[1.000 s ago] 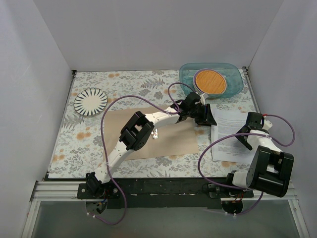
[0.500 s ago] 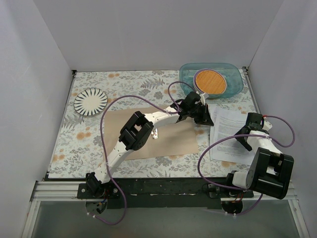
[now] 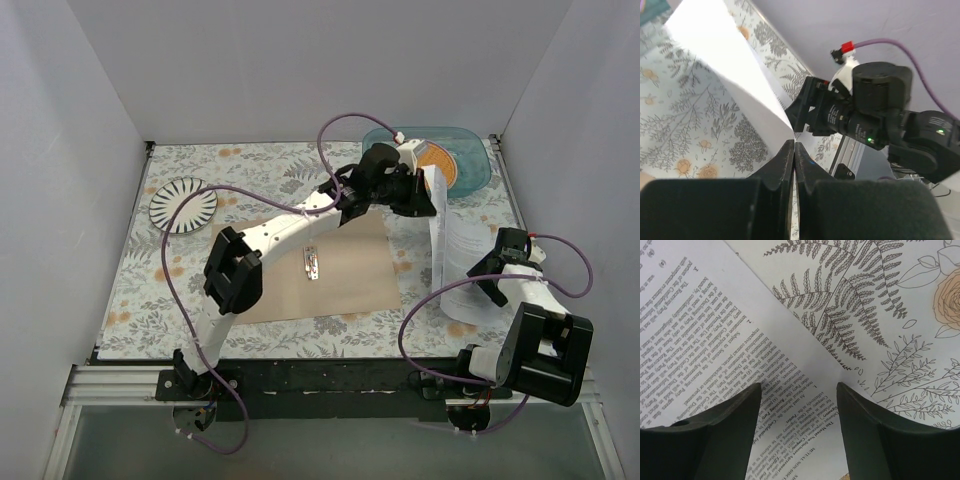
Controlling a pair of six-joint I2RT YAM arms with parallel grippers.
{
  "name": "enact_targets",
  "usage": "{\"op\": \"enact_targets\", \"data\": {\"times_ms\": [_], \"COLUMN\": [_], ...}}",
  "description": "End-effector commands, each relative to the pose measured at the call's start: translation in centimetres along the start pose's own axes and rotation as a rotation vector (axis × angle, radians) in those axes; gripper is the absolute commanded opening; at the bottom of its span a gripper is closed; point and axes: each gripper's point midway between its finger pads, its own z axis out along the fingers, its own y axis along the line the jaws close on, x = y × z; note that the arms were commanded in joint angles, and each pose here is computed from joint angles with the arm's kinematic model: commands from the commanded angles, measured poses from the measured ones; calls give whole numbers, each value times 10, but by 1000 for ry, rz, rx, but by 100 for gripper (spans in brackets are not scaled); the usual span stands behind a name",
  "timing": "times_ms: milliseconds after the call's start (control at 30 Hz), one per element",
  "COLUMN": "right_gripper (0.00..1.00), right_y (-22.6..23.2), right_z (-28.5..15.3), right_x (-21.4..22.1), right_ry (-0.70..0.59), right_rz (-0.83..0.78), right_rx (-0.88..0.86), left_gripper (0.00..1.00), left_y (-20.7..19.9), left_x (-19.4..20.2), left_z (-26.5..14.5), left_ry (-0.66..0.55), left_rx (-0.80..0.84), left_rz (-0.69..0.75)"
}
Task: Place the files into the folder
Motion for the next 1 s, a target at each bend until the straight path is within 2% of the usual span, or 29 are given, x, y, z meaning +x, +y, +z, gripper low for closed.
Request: {"op": "enact_targets", "data": {"times_ms": [0,233,400,467,500,533,600,667,800,833,867,933,967], "right_gripper": [71,72,77,78,78,78,80,83,85,85,86,87,87], "right_y": [-7,2,31,63,81,104,128,141,161,164,165,161,159], "right_z": [-8,-27,-46,-66,-77,-104,-140,-165,-212,-234,-246,-270,-281], "right_x": [10,-10,-32,-40,-50,-50,-62,-59,-46,-38,-32,-21,-15], "right_ry": [43,-16,-92,-142,-210,-246,-376,-383,-389,-431,-397,-447,-419], "right_rz": [2,21,15,-21,-43,-115,-190,-255,-350,-419,-401,-480,-461], "right_rx": [17,-28,-190,-395,-515,-699,-904,-1031,-1305,-1426,-1494,-1622,-1673], "left_gripper": [0,0,0,0,0,0,0,0,0,0,0,0,0], "left_y": [-16,-51,-84,-102,-102,-107,-120,-125,-152,-153,-157,-164,-164], "left_x": [-20,-37,-55,-63,-61,-60,-60,-60,-66,-63,-63,-63,-63], "left_z": [-31,-62,-101,-127,-135,-144,-172,-190,-254,-262,-271,-292,-297], "left_ry": [-34,-42,-75,-103,-93,-88,-91,-100,-190,-197,-209,-246,-255], "left_rx": [-19,-6,30,52,42,53,62,59,55,54,55,51,42], "left_rz": [72,167,296,362,385,438,503,582,716,733,751,770,777]}}
